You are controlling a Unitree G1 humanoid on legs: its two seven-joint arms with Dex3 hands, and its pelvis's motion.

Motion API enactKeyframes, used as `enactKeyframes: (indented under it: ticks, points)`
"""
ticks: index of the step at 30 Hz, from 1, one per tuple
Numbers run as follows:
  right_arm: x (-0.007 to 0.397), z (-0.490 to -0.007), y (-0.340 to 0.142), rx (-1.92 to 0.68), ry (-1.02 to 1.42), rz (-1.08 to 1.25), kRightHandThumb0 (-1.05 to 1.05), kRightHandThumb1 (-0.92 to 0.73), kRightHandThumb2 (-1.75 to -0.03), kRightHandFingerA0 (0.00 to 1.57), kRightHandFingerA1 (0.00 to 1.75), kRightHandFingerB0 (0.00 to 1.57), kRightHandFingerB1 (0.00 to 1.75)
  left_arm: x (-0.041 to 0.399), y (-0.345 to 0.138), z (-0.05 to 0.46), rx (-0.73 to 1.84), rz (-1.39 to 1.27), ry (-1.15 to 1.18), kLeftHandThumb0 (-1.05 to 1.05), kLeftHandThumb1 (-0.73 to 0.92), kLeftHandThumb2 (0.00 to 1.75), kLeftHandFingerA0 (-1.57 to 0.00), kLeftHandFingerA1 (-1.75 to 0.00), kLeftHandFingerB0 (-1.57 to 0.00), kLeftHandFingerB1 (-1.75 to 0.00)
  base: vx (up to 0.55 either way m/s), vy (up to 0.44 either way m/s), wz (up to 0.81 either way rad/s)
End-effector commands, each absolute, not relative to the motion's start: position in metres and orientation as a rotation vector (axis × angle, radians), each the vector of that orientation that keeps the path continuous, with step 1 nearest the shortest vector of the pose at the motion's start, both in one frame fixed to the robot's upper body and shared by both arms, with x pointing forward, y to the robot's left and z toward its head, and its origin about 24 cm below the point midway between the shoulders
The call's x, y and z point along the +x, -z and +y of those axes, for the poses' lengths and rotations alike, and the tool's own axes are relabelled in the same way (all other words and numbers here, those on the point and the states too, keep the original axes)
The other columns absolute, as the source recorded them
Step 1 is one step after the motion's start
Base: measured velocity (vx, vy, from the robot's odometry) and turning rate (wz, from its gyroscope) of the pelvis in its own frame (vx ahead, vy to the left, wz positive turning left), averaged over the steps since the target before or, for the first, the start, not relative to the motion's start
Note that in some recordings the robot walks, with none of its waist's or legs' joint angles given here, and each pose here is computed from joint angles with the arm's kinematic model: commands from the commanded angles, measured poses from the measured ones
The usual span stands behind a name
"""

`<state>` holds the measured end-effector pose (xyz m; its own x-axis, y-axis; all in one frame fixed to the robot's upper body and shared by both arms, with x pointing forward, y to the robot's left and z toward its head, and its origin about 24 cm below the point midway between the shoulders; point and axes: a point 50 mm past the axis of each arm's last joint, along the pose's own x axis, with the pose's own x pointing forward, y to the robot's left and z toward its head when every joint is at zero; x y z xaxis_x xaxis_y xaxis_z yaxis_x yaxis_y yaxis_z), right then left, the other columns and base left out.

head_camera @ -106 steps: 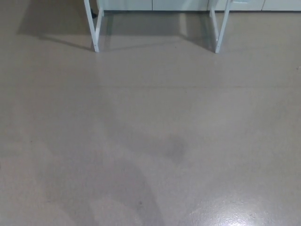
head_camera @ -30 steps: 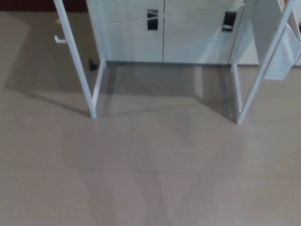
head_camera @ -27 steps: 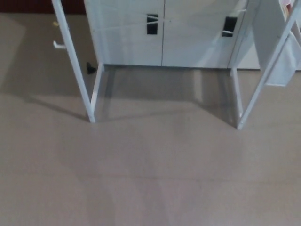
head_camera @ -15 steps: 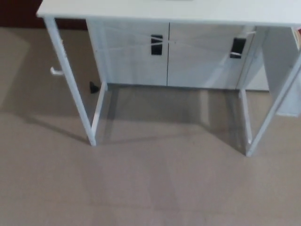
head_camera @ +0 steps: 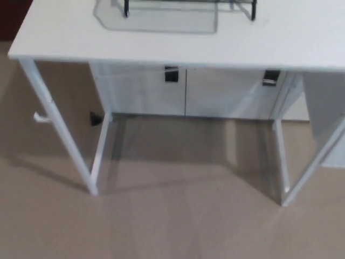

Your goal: The robot walks towards a file tray kept in the middle of a desk and uses its right hand to grab a tray and pulls it out towards itself

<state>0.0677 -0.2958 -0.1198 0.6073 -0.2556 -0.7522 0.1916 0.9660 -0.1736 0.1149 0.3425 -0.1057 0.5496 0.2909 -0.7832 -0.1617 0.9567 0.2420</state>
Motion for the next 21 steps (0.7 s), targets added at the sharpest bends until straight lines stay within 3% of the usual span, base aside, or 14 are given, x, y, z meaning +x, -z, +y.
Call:
enactKeyframes:
  ticks: [1,9,12,14,15,21]
  points:
    - [0.0688,-0.2967,0.1168,-0.093,0.253,0.87,-0.2,-0.34,-0.83,0.5,0.68,0.23,0.54,0.1144,0.1017,0.3494,0.175,0.947,-0.283,-0.3,0.23,1.06,-0.52,-0.9,-0.42,-0.8,0.33,0.222,-0.24]
    - [0.0712,-0.2958,0.1169,-0.091,0.238,0.872,-0.21,-0.34,-0.83,0.49,0.68,0.22,0.54,0.1183,0.1001,0.3493,0.179,0.935,-0.271,-0.3,0.23,1.07,-0.57,-0.93,-0.42,-0.8,0.21,0.076,0.06]
    - [0.0693,-0.2953,0.1165,-0.108,0.224,0.871,-0.21,-0.34,-0.83,0.51,0.69,0.23,0.54,0.1168,0.1006,0.3489,0.181,0.94,-0.264,-0.33,0.27,1.05,-0.63,-0.86,-0.45,-0.76,0.13,-0.1,0.1]
    - [0.0675,-0.2948,0.1175,-0.106,0.219,0.878,-0.2,-0.36,-0.84,0.51,0.68,0.23,0.54,0.1161,0.1008,0.3492,0.188,0.944,-0.268,-0.33,0.26,1.03,-0.65,-0.86,-0.46,-0.76,0.18,-0.184,0.11]
    - [0.0681,-0.2936,0.1173,-0.11,0.217,0.878,-0.19,-0.36,-0.84,0.52,0.68,0.23,0.54,0.1169,0.1002,0.3495,0.191,0.941,-0.266,-0.33,0.23,1.02,-0.59,-0.95,-0.43,-0.81,0.28,-0.19,-0.96]
    - [0.0689,-0.2941,0.1182,-0.113,0.212,0.882,-0.19,-0.35,-0.83,0.5,0.67,0.24,0.54,0.1185,0.1001,0.3482,0.211,0.938,-0.247,-0.34,0.24,0.99,-0.61,-0.94,-0.45,-0.8,0.16,-0.108,0.04]
